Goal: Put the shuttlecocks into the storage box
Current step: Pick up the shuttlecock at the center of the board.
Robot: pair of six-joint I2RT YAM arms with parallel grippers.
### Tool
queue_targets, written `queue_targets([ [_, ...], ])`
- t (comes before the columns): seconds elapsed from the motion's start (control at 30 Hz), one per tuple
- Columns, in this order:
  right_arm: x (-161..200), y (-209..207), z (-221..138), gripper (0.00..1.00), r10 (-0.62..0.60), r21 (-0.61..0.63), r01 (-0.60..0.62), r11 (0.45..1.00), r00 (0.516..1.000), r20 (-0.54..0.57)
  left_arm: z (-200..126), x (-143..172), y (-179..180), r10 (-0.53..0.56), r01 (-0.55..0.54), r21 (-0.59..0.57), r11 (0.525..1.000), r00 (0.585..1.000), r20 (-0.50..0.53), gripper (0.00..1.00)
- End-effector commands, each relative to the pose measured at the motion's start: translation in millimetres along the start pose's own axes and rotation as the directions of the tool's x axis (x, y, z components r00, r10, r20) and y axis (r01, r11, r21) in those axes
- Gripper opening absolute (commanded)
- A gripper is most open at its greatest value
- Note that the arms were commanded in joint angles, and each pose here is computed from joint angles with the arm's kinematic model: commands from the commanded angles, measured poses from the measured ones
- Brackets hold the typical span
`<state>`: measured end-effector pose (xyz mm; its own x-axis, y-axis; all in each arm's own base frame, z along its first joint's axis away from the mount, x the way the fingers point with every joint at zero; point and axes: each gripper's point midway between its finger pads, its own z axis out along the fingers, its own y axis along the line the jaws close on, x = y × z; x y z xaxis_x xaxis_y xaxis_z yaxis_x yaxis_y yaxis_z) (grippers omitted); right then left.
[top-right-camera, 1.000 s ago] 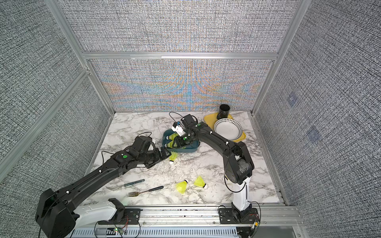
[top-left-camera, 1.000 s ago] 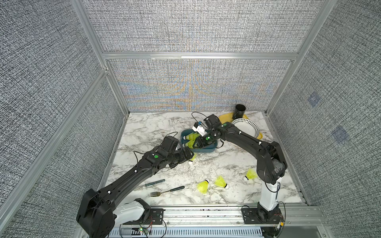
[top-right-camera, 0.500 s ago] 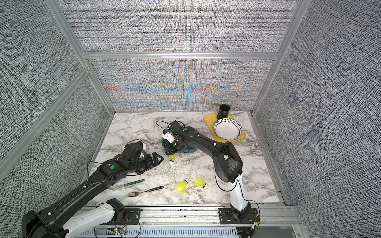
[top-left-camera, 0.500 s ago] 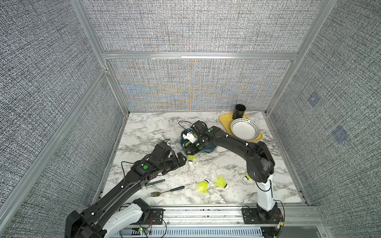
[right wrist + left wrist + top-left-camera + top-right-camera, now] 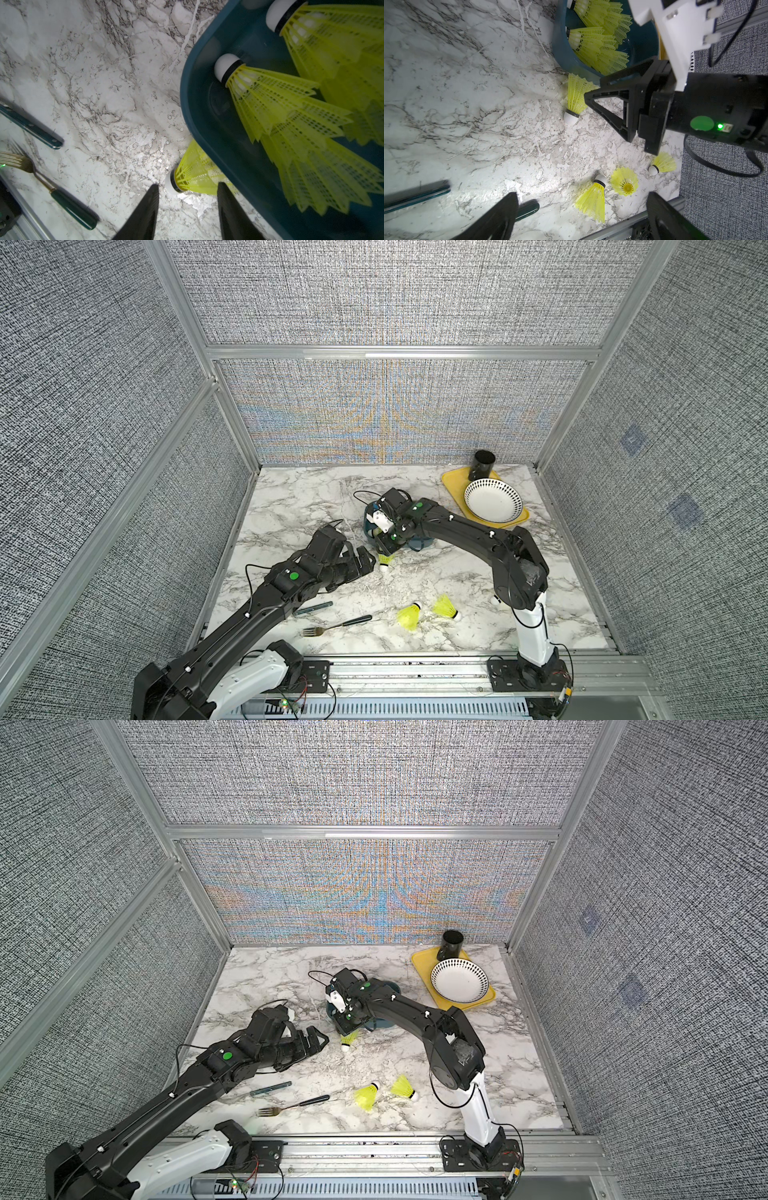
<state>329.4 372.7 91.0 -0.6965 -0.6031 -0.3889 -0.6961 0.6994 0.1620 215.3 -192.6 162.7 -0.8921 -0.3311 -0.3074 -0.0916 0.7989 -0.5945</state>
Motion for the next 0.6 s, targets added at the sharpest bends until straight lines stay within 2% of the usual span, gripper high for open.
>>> queue_targets([
  [0.0,3.4,-6.0,2.3,0.48,-0.026,0.046,0.026,0.999,1.000,-0.016,0.1,-0.8,-1.3,0.001,-0.001,0.000,1.000,1.000,-0.001,0.99],
  [0.27,0.4,-12.4,9.1,0.51,-0.073,0.088,0.075,0.993,0.997,-0.017,0.4,5.6,4.6,-0.005,0.005,0.003,1.000,1.000,-0.012,0.99],
  [0.33,-0.8,-12.4,10.0,0.56,-0.085,0.088,0.086,0.992,0.996,-0.020,-0.5,7.3,6.3,-0.009,0.009,0.004,1.000,1.000,-0.013,0.99],
  [0.57,5.8,-8.1,16.3,0.56,-0.081,0.054,0.083,0.995,0.996,-0.039,-3.3,6.2,5.0,-0.013,0.013,0.010,1.000,1.000,-0.005,0.99],
])
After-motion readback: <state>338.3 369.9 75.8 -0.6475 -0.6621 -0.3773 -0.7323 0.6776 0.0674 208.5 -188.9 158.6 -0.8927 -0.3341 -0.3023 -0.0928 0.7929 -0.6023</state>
